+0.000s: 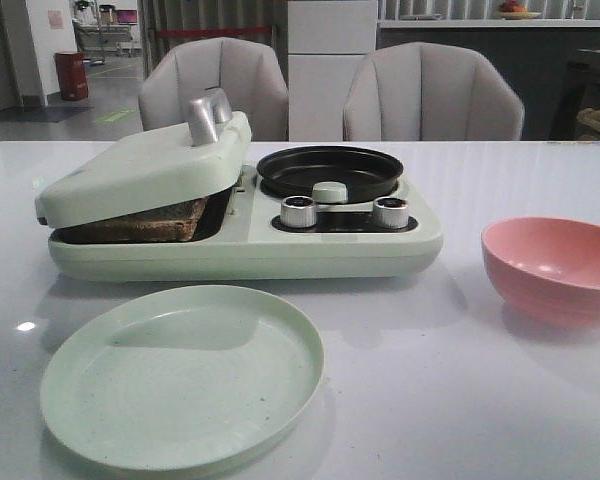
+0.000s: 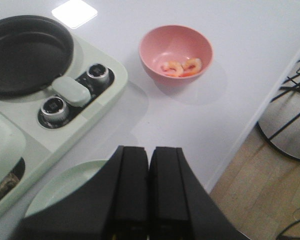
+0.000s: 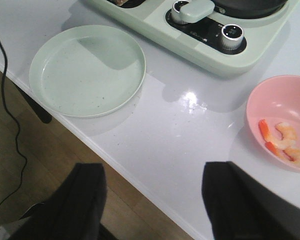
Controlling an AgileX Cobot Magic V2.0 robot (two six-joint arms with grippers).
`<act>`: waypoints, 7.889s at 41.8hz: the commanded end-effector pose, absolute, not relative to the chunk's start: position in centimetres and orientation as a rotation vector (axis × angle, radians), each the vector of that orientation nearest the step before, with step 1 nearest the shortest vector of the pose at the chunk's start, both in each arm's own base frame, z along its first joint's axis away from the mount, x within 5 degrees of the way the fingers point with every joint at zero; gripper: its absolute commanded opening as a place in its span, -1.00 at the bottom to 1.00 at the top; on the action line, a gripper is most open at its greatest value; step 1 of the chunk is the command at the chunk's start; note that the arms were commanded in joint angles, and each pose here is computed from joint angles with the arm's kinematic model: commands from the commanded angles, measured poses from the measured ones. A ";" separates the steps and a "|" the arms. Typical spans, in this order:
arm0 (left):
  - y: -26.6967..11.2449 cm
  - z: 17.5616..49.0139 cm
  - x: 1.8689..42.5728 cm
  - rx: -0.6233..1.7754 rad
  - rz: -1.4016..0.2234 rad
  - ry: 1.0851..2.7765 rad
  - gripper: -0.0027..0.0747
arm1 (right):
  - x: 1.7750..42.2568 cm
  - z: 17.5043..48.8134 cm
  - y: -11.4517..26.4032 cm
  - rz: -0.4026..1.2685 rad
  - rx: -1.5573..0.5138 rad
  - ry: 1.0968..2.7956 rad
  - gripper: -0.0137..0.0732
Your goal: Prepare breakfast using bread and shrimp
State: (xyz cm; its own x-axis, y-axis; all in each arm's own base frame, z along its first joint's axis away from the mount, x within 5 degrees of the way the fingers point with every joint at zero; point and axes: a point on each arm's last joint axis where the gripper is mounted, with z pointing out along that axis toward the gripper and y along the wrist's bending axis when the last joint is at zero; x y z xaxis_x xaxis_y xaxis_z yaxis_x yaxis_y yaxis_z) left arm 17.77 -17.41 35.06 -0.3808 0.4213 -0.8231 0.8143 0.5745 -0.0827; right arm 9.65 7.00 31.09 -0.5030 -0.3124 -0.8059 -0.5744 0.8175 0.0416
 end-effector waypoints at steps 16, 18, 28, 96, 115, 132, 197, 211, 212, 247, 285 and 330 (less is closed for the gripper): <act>-14.0 35.2 13.4 0.918 -0.647 1.893 -0.67 | 10.3 32.5 7.3 0.400 -0.609 2.030 0.50; -14.0 35.2 13.4 0.918 -0.647 1.893 -0.67 | 10.7 32.6 7.2 0.393 -0.583 2.043 0.50; -14.0 35.1 13.4 0.920 -0.639 1.891 -0.67 | 15.5 33.5 5.3 0.211 -0.274 2.229 0.50; -14.1 35.0 13.2 0.927 -0.662 1.912 -0.67 | 34.5 23.3 -1.7 0.084 0.214 2.564 -0.59; -14.1 35.0 13.2 0.928 -0.663 1.913 -0.67 | 36.4 36.7 8.0 -0.045 -0.296 2.143 -0.59; -14.1 35.0 13.2 0.929 -0.665 1.915 -0.67 | 42.3 37.5 15.6 -0.522 -0.444 2.001 -0.59; -14.1 35.0 13.2 0.930 -0.663 1.914 -0.67 | 42.6 37.4 23.9 -1.228 -0.455 1.400 -0.59; -14.0 35.0 13.2 0.931 -0.654 1.910 -0.67 | 43.0 38.4 23.4 -1.220 -0.429 1.386 -0.59; -14.0 35.0 13.2 0.931 -0.654 1.910 -0.67 | 43.1 38.3 23.4 -1.231 -0.441 1.386 -0.59; -14.0 35.0 13.2 0.931 -0.654 1.910 -0.67 | 42.5 38.7 23.3 -1.337 -0.476 1.389 -0.59; -14.1 35.2 13.4 0.912 -0.649 1.892 -0.67 | 41.6 43.6 22.8 -1.280 -0.400 1.317 -0.59; -13.9 35.0 13.4 0.952 -0.605 1.895 -0.67 | 30.1 34.3 3.9 -0.246 -0.078 2.416 -0.59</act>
State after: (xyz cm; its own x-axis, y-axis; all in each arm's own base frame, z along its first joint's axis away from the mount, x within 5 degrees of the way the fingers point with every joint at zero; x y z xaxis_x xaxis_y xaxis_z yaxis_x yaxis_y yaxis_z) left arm 13.48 -13.89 33.37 -0.3305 0.4371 -0.8365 0.8203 0.5714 -0.0255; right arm 31.58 5.67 33.66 -0.8121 -0.1644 -0.5599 -0.0038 0.9610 -0.2766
